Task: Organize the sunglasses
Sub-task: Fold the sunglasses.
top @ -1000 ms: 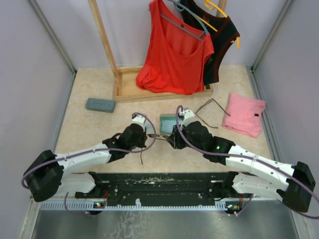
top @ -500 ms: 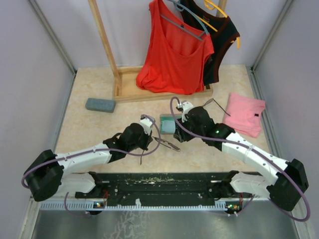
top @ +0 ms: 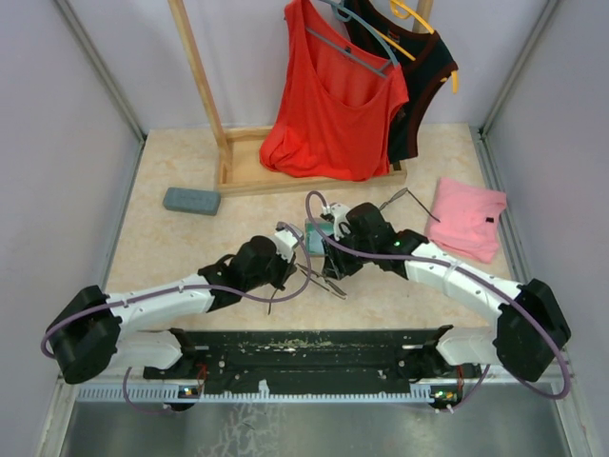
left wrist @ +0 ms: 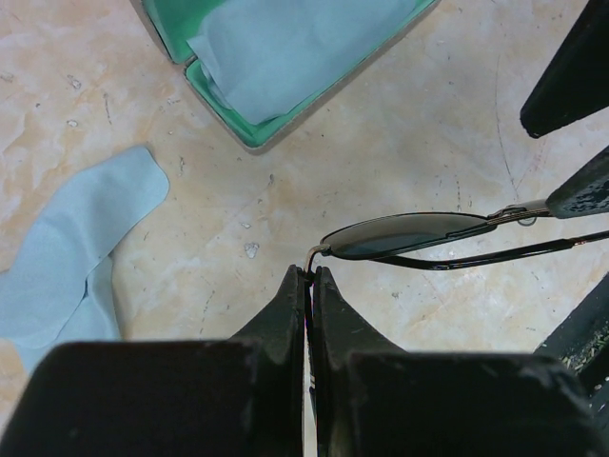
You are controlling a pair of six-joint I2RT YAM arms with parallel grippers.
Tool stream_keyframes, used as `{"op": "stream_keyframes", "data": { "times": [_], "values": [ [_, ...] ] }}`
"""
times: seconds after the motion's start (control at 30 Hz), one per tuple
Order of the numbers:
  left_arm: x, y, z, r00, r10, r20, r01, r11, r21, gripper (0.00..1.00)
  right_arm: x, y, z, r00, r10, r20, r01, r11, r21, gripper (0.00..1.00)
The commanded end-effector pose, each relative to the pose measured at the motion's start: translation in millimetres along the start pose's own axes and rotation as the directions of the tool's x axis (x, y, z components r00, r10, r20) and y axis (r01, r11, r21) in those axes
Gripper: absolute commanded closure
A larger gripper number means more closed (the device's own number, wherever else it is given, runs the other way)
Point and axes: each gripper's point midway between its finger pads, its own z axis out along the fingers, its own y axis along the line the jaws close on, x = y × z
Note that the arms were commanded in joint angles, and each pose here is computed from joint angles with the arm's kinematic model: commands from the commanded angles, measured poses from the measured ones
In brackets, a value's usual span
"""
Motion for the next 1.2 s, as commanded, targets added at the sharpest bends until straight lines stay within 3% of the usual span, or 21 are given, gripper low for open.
{"op": "stream_keyframes", "data": {
  "times": [0.0, 0.67, 1.17],
  "values": [
    [-20.6, -11.9, 2.9, 0.999, 0.022, 0.046, -0.024, 0.999, 0.045, 1.00, -29.5, 10.2, 0.0, 0.996, -0.046, 0.080, 0.050, 0.997, -0.054, 0.63],
    [-17.9, -16.4, 6.2, 0.999, 0.040, 0.033, -0.042, 0.997, 0.066, 1.00, -16.1, 2.3, 12.7, 0.998, -0.060, 0.012, 0.061, 0.997, -0.044, 0.70],
    [-16.2, -16.9, 7.0, 0.999, 0.047, 0.026, -0.049, 0.996, 0.071, 1.00, -19.7, -4.1, 8.0, 0.995, -0.098, 0.023, 0.098, 0.995, -0.003, 0.67]
  ]
}}
